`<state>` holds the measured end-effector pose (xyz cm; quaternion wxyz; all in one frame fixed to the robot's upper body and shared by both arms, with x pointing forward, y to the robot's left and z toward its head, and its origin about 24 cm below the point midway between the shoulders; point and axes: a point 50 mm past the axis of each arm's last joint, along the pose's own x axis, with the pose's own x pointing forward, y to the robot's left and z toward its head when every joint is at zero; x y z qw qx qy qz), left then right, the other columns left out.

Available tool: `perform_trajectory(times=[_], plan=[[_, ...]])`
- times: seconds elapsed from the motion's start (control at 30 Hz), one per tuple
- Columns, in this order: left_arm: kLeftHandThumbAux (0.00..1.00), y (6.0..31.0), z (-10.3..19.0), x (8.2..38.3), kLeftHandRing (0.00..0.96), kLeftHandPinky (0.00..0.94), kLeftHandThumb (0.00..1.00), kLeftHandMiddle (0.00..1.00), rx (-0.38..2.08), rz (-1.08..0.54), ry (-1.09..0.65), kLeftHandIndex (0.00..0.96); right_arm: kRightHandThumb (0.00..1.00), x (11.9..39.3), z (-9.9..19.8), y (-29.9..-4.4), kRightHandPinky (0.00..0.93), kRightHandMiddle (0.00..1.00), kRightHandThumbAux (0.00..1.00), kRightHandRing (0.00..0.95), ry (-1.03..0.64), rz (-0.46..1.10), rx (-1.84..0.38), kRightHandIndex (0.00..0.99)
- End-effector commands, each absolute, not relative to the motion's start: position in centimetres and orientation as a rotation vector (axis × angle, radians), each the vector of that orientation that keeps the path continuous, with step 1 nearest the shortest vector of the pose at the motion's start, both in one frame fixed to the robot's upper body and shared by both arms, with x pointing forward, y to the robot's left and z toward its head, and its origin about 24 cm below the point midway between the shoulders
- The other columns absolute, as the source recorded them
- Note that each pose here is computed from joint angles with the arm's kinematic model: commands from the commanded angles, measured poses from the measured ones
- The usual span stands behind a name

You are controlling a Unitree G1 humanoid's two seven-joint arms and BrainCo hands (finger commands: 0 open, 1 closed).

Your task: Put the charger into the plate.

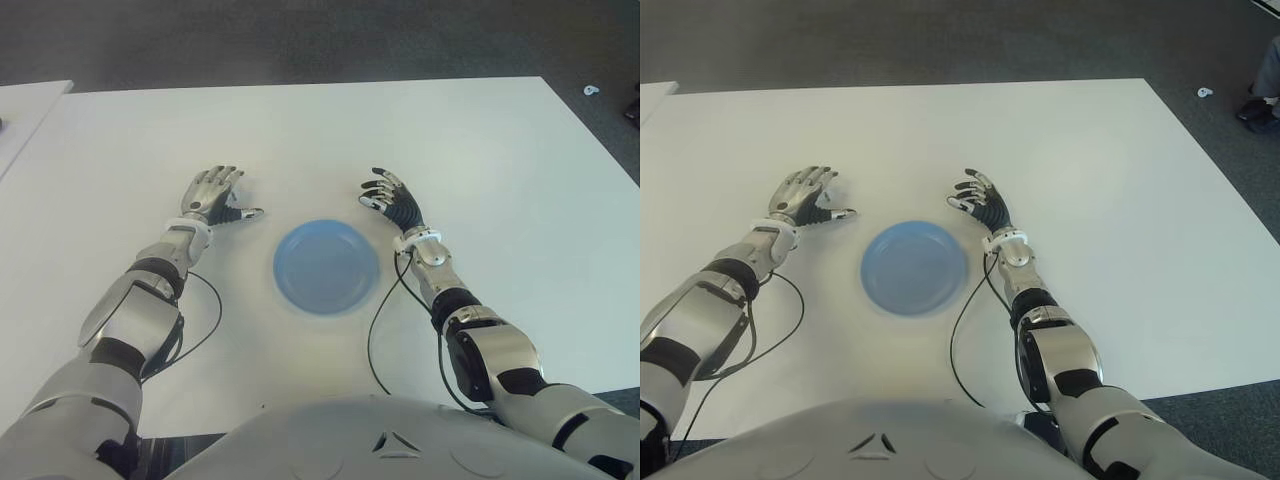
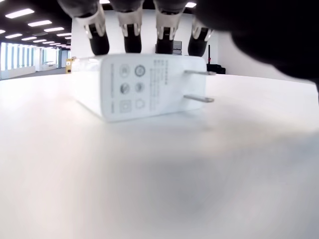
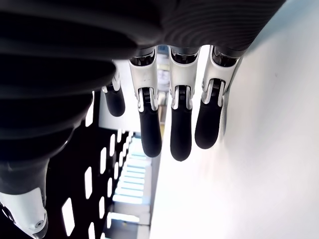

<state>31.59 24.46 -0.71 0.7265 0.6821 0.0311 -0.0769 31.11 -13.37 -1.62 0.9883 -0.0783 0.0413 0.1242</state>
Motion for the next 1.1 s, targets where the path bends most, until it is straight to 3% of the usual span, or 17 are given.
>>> perform_trajectory(times=[0.03, 0.57, 1.1], plan=[[0.257, 24.9, -2.6, 30.3, 0.0, 0.0, 0.217, 0.0, 1.479, -0.224, 0.219, 0.0, 0.048, 26.8, -7.0, -14.2, 0.347, 0.351, 0.661, 0.356, 0.352, 0.26, -0.143, 0.136], [0.296, 25.4, -3.3, 30.1, 0.0, 0.0, 0.193, 0.0, 1.282, -0.126, 0.406, 0.0, 0.016, 26.7, -7.0, -14.4, 0.344, 0.349, 0.635, 0.355, 0.347, 0.263, -0.138, 0.14], [0.304, 25.6, -3.7, 29.8, 0.0, 0.0, 0.18, 0.0, 1.157, -0.03, 0.47, 0.0, 0.011, 26.7, -7.1, -14.4, 0.344, 0.355, 0.618, 0.356, 0.359, 0.257, -0.143, 0.156]])
